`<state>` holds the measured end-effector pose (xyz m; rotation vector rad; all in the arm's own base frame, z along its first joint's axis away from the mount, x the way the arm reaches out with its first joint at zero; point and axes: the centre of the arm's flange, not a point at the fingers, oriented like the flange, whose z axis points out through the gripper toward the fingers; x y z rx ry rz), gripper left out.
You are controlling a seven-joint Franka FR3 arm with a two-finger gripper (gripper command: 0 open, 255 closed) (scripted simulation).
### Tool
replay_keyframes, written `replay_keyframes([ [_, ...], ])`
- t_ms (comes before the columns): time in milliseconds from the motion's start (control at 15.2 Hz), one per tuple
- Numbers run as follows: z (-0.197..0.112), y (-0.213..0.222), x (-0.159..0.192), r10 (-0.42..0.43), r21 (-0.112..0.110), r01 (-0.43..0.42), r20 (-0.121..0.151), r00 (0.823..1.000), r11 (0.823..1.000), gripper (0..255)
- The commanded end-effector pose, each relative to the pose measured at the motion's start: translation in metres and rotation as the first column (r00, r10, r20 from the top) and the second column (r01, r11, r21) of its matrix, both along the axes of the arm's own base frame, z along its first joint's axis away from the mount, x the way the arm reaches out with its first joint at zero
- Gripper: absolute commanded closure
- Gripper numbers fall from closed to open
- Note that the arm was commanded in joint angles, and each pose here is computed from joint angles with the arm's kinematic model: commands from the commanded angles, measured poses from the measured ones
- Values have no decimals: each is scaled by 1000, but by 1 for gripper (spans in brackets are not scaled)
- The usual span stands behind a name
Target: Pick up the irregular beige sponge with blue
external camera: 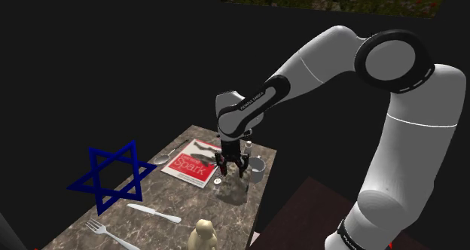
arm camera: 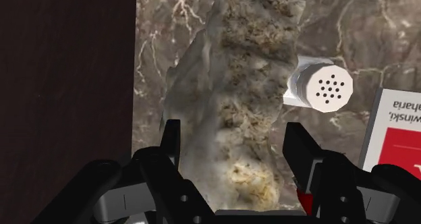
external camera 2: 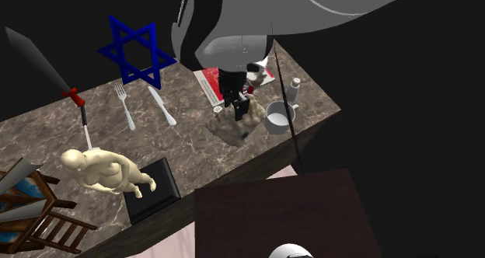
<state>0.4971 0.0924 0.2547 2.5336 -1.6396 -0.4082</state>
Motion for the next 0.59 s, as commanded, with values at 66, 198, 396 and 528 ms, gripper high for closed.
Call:
replay_keyframes([
  [66,18,0,-1,0,0,0,1,1000,1000,255],
  [198,28,0,-1,0,0,0,1,1000,1000,255],
  [396,44,0,-1,0,0,0,1,1000,1000,255],
  [528,45,0,-1,0,0,0,1,1000,1000,255],
])
